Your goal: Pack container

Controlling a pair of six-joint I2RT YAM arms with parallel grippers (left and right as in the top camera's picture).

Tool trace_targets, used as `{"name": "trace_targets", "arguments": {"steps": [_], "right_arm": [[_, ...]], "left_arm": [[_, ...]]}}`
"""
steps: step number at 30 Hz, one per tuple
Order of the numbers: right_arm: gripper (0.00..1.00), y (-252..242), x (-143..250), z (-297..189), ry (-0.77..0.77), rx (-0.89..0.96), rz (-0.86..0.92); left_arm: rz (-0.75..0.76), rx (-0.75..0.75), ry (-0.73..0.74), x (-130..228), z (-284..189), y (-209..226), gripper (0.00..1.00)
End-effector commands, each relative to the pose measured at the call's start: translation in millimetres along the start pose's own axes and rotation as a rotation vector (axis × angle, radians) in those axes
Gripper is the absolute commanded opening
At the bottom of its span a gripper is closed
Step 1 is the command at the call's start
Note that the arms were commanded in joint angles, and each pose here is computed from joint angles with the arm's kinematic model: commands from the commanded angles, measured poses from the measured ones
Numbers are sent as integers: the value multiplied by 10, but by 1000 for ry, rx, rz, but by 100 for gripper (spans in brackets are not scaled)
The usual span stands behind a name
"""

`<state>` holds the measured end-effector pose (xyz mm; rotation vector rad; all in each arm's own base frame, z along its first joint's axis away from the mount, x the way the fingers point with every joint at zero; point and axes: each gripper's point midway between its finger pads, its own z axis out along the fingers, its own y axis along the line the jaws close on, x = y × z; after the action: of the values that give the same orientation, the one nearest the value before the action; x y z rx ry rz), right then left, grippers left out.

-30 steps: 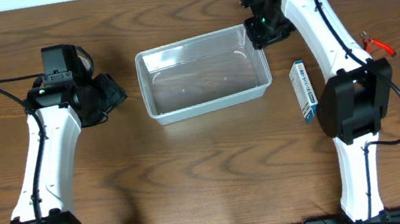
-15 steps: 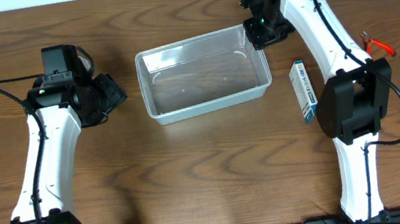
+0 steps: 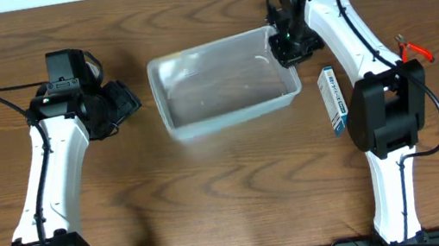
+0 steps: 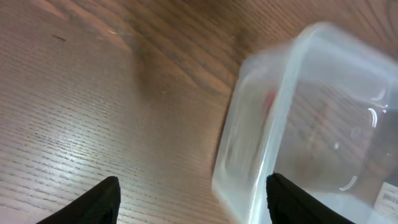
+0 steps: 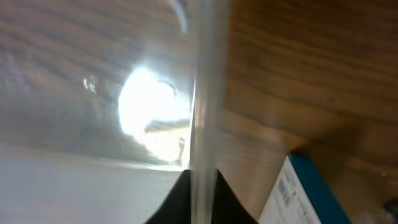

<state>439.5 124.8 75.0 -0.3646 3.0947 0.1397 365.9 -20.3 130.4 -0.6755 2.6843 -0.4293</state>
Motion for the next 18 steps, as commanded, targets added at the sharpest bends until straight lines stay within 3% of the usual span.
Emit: {"name": "trace_targets", "arguments": {"steps": [1, 12, 18], "right_arm": [[6, 20, 29, -82, -4, 7, -10], [12, -44, 153, -86, 45, 45, 27], [21, -73, 205, -90, 66, 62, 35]], "left_arm": [[2, -7, -15, -46, -47, -13, 68], [-5, -21, 10, 17, -47, 22, 68], [-6, -23, 17, 33, -47, 27, 68]]}}
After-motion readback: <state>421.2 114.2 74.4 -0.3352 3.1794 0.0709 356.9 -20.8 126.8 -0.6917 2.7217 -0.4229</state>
